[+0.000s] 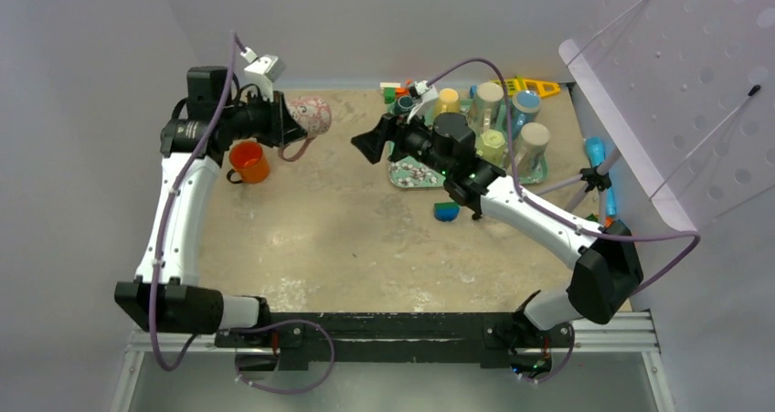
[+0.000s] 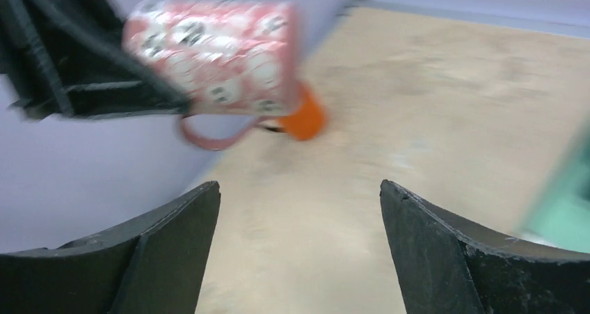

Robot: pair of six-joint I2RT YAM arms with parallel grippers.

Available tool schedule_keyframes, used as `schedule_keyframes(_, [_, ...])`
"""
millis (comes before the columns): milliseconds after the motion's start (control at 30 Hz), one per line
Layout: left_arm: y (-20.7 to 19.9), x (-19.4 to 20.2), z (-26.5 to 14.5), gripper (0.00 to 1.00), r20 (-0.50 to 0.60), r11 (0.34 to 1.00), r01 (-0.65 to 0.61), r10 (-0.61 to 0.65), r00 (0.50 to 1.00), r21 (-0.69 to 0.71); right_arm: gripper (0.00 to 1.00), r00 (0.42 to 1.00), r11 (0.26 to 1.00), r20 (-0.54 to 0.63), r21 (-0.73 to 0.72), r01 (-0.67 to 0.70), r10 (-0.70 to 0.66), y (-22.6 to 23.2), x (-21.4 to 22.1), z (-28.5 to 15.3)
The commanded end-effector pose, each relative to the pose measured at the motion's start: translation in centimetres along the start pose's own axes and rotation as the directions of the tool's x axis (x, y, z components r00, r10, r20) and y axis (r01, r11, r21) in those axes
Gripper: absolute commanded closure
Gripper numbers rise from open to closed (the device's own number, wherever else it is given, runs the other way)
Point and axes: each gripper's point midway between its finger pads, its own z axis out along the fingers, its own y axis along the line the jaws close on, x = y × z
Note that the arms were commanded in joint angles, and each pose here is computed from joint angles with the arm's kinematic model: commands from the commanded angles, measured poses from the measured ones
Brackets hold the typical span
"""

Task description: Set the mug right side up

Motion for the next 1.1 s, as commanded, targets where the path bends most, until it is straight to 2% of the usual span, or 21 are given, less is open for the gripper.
schedule_keyframes(0, [9.8, 5.0, -0.7, 1.0, -0.355, 0.915, -0.26, 0.143, 0.924, -0.309, 0.1, 0.983, 0.827, -0.067, 0.532, 0.181, -0.171, -12.7, -1.6, -3.0])
schedule_keyframes(133, [12.8, 9.0, 1.1, 1.0, -0.588, 0.906, -0.324, 0.11, 0.801, -0.271, 0.08, 0.963, 0.63, -0.188, 0.729, 0.268, -0.193, -19.9, -1.7, -2.8])
schedule_keyframes(233, [16.3, 10.4, 1.9, 1.0, -0.711, 0.853, -0.431, 0.107, 0.695, -0.293, 0.07, 0.964, 0.53, -0.2, 0.806, 0.263, -0.175, -22.8, -1.6, -1.1])
schedule_keyframes(300, [18.2, 10.7, 2.8, 1.0, -0.755, 0.829, -0.47, 0.091, 0.649, -0.304, 0.05, 0.974, 0.502, -0.161, 0.836, 0.221, -0.159, -24.2, -1.6, 0.3])
schedule_keyframes(400, [20.2, 11.7, 4.4, 1.0, -0.802, 0.835, -0.467, 0.055, 0.595, -0.289, 0.04, 0.988, 0.536, -0.1, 0.832, 0.146, -0.114, -25.1, -1.2, 2.9])
schedule_keyframes(600, [21.9, 12.9, 6.6, 1.0, -0.836, 0.846, -0.467, 0.047, 0.546, -0.257, 0.02, 0.995, 0.588, -0.065, 0.803, 0.097, -0.075, -26.4, 0.6, 5.8])
schedule_keyframes(700, [22.2, 13.5, 7.2, 1.0, -0.851, 0.859, -0.452, 0.037, 0.524, -0.241, 0.02, 0.996, 0.568, -0.087, 0.819, 0.085, -0.023, -27.6, 2.3, 6.3])
schedule_keyframes(767, [22.4, 13.9, 7.5, 0.99, -0.854, 0.867, -0.44, 0.034, 0.519, -0.233, 0.06, 0.996, 0.55, -0.085, 0.833, 0.064, 0.013, -28.5, 3.4, 6.2])
schedule_keyframes(800, [22.4, 14.1, 7.7, 0.96, -0.854, 0.871, -0.434, 0.034, 0.52, -0.23, 0.08, 0.997, 0.54, -0.079, 0.84, 0.057, 0.018, -28.8, 3.8, 6.1])
schedule_keyframes(933, [22.1, 14.2, 8.3, 0.75, -0.844, 0.882, -0.415, 0.038, 0.536, -0.224, 0.2, 0.997, 0.526, -0.073, 0.85, 0.04, 0.041, -30.6, 4.7, 6.3])
schedule_keyframes(1067, [20.1, 13.1, 7.9, 0.6, -0.811, 0.903, -0.377, 0.059, 0.583, -0.205, 0.26, 0.993, 0.495, -0.094, 0.868, 0.047, 0.071, -32.4, 5.4, 6.4])
